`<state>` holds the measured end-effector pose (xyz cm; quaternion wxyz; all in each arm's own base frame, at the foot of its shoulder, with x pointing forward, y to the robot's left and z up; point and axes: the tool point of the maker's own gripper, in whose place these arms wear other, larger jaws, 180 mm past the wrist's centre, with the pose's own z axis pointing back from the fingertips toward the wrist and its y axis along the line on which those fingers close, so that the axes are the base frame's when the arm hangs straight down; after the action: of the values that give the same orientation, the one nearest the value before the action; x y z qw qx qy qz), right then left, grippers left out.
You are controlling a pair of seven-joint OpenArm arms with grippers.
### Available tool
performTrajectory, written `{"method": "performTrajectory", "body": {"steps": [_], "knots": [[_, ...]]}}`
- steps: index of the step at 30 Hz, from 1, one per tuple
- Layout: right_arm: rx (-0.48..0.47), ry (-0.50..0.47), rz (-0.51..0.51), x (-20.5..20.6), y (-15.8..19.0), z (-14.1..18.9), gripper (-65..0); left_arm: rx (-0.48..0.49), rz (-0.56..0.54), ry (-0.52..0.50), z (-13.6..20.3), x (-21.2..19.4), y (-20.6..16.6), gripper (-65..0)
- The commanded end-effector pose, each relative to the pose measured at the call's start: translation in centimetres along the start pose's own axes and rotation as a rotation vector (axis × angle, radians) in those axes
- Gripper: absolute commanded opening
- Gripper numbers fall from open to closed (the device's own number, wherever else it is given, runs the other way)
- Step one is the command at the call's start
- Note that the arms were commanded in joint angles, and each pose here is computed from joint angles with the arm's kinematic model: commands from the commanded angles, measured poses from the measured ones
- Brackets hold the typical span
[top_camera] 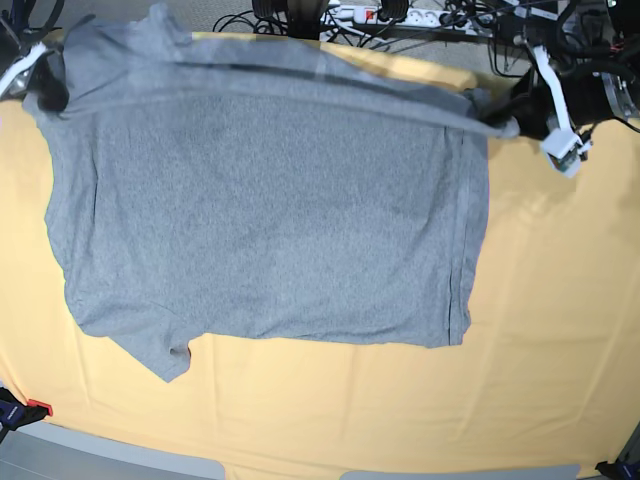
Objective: Layout the t-shirt on the table in an organized manner, then fold the t-shirt properly
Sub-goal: 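Lower the shirt flat and open both grippers at the shoulders, then reach the right gripper down to grasp the shirt's shoulder edge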
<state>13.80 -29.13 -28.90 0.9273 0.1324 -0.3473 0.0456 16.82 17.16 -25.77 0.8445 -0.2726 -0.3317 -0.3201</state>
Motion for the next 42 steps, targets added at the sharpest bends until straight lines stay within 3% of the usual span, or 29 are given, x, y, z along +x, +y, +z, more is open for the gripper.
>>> {"method": "performTrajectory", "body": {"steps": [1, 6, 14, 18, 33, 34, 37, 38, 40, 42], "knots": [[0.001, -0.030, 0.025, 1.1, -0.1, 0.2, -65.0, 0.002, -0.012, -0.044, 0.2, 1.0, 0.3, -65.0], [-0.003, -0.038, -0.018, 1.0, -1.2, -1.5, -65.0, 0.016, 0.041, -0.090, -0.4, 1.2, 1.7, -65.0], [0.017, -0.051, -0.065, 1.4, -2.1, -4.0, -65.0, -0.061, 0.105, -0.078, -2.8, 0.3, 2.0, -65.0], [0.016, -0.077, -0.044, 2.6, -2.3, -4.1, -65.0, -0.088, 0.096, -0.056, -3.9, 0.2, 1.7, -65.0], [-0.012, -0.121, -0.022, 4.0, -3.0, -3.9, -64.9, -0.034, 0.039, -0.062, -4.1, 1.5, 3.2, -65.0], [-0.022, -0.123, -0.018, 4.1, -3.2, -3.8, -58.1, -0.033, 0.037, -0.060, -4.0, 1.5, 3.2, -62.7], [-0.061, -0.103, 0.015, 4.4, -4.2, -3.4, -33.4, -0.029, 0.031, -0.052, -3.9, 1.4, 3.4, -36.9], [-0.068, -0.097, 0.026, 4.6, -4.5, -3.2, -28.1, -0.028, 0.029, -0.049, -3.8, 1.4, 3.4, -28.8], [-0.075, -0.084, 0.043, 4.8, -4.8, -2.9, -25.3, -0.026, 0.026, -0.046, -3.7, 1.4, 3.5, -20.7], [-0.079, -0.061, 0.049, 4.6, -4.9, -2.7, -25.4, -0.027, 0.027, -0.047, -3.8, 1.4, 3.5, -20.3]]}}
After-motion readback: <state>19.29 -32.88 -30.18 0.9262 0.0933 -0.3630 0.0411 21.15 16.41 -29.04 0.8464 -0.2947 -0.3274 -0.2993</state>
